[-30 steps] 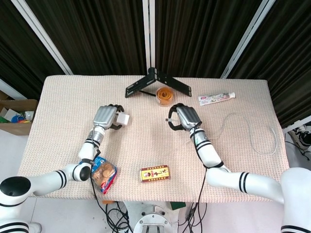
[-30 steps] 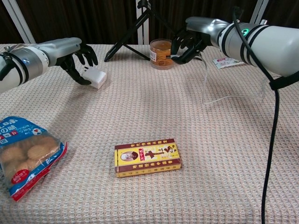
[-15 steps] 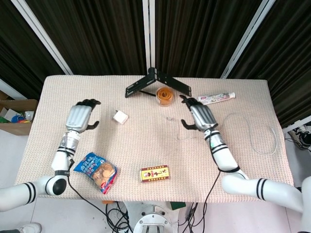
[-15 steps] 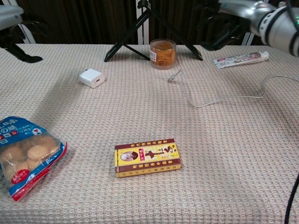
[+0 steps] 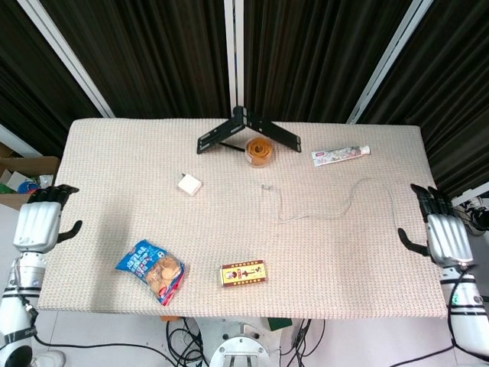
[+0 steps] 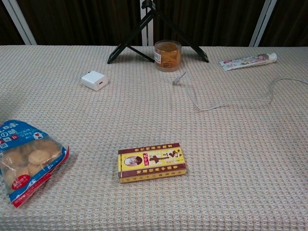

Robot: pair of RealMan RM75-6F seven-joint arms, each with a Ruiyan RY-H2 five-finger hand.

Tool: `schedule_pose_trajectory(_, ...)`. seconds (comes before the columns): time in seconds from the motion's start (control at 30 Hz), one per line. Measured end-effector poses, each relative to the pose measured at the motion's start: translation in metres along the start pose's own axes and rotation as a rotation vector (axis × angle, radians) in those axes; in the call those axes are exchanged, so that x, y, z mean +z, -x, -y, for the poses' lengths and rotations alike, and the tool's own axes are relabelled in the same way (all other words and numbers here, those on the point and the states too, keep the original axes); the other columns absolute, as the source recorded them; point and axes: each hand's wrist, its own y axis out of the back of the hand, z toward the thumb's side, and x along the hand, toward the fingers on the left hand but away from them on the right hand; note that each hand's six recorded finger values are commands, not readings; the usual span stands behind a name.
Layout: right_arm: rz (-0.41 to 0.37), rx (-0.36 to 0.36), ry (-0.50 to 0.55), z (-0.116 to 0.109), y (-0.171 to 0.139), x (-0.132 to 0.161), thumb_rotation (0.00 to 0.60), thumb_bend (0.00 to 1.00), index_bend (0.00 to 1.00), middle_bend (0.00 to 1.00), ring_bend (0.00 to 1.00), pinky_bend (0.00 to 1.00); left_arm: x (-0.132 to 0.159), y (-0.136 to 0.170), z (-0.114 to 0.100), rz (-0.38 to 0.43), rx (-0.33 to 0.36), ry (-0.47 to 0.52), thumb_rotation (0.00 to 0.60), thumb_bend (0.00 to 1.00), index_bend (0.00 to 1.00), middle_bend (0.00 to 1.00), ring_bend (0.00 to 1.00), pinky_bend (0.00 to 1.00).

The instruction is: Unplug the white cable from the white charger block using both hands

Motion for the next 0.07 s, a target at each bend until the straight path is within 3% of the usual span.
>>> schedule_pose_trajectory(0.07, 0.0, -0.003, -0.002, -0.0017, -0.0139, -0.0054, 0.6, 0.37, 0.02, 0.09, 0.0, 0.0, -0.0067, 0.0166, -0.001, -0.017, 0.003, 0.009, 0.6, 0.22, 0.26, 0.24, 0.19, 0.21)
